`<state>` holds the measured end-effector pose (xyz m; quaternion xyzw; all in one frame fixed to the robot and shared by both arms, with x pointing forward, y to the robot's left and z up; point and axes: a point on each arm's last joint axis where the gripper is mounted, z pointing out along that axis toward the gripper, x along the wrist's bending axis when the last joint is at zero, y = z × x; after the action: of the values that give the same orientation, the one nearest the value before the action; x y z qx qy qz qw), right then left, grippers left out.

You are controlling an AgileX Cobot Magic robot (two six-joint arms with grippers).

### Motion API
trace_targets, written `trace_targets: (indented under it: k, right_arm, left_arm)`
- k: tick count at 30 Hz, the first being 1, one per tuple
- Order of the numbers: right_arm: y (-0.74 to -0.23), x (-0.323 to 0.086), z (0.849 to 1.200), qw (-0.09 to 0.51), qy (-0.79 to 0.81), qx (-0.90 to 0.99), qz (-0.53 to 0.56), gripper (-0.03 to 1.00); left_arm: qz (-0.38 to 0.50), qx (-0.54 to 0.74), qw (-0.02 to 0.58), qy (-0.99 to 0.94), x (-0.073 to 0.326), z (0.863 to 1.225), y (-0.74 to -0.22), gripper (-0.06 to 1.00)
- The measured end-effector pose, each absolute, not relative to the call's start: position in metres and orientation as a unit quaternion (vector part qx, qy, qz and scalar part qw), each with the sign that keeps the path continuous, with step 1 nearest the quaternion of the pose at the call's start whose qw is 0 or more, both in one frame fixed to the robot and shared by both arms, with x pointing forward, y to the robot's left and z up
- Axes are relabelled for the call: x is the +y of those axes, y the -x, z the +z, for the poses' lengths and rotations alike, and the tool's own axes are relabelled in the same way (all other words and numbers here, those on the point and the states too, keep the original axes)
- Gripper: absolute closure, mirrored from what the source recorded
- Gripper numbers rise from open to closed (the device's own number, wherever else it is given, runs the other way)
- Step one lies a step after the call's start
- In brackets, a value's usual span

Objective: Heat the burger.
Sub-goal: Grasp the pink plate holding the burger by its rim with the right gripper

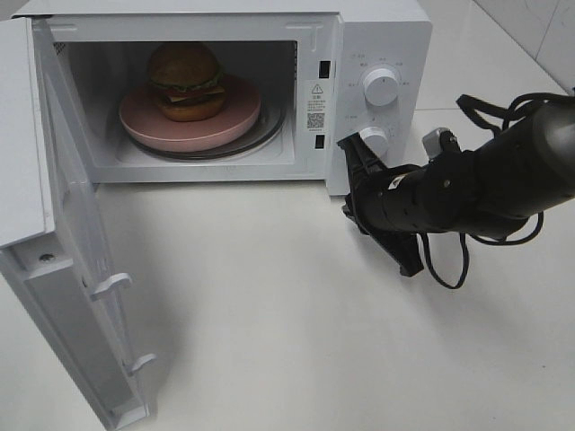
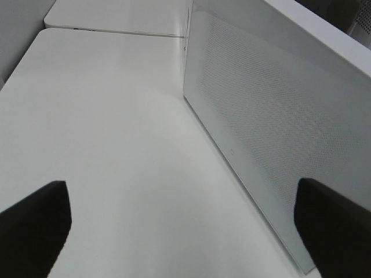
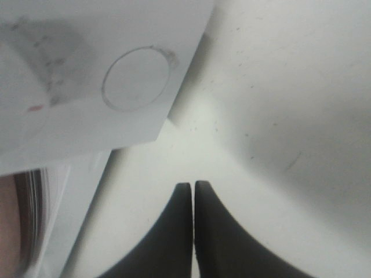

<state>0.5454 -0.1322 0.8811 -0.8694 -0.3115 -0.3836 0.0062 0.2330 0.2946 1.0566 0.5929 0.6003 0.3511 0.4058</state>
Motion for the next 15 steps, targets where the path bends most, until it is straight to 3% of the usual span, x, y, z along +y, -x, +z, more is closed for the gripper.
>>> trace_targets:
  k: [9, 15]
  right_arm:
    - [-0.534, -0.129, 0.902, -0.031, 0.785, -0.506, -0.356, 0.97]
    - [-0.516, -0.134, 0.913, -0.037, 0.724, -0.630, -0.278, 0.95]
  left_arm:
    - [0.351, 0.600, 0.406, -0.593, 0.295, 1.057, -0.233, -0.05]
    - [0.351, 0.600, 0.406, -0.593, 0.295, 1.057, -0.233, -0.05]
